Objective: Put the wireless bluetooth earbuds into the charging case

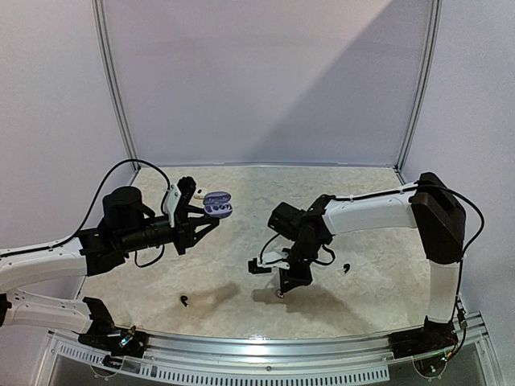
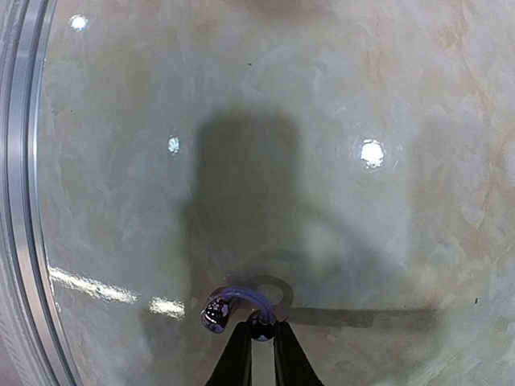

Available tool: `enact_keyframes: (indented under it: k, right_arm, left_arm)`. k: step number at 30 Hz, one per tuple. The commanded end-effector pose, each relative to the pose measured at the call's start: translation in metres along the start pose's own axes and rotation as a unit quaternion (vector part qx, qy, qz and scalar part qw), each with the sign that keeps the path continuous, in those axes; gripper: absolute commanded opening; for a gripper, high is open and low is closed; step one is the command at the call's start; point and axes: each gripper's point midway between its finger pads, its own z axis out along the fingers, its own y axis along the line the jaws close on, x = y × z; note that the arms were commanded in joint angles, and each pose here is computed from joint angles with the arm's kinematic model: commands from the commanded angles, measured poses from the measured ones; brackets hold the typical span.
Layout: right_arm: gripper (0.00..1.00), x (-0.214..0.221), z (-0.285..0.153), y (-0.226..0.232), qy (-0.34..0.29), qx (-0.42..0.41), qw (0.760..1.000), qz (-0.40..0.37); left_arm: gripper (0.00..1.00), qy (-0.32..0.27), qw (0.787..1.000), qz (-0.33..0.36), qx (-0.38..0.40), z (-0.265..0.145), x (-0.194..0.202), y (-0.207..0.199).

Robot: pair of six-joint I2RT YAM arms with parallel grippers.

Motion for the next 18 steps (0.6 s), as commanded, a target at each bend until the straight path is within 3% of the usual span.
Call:
enact_keyframes:
  k: [1,18]
  right_arm:
    - [0.10,0.003,-0.003,0.008,-0.001,0.001,1.000,0.011]
    - [0.11,0.008,0.005,0.026,-0.015,0.010,0.997,0.080]
  left_arm:
    - [0.00,0.001,1.000,0.003,-0.003,-0.003,0.002,0.003]
    - [0.00,-0.002,1.000,0.004,-0.003,-0.004,0.002,0.003]
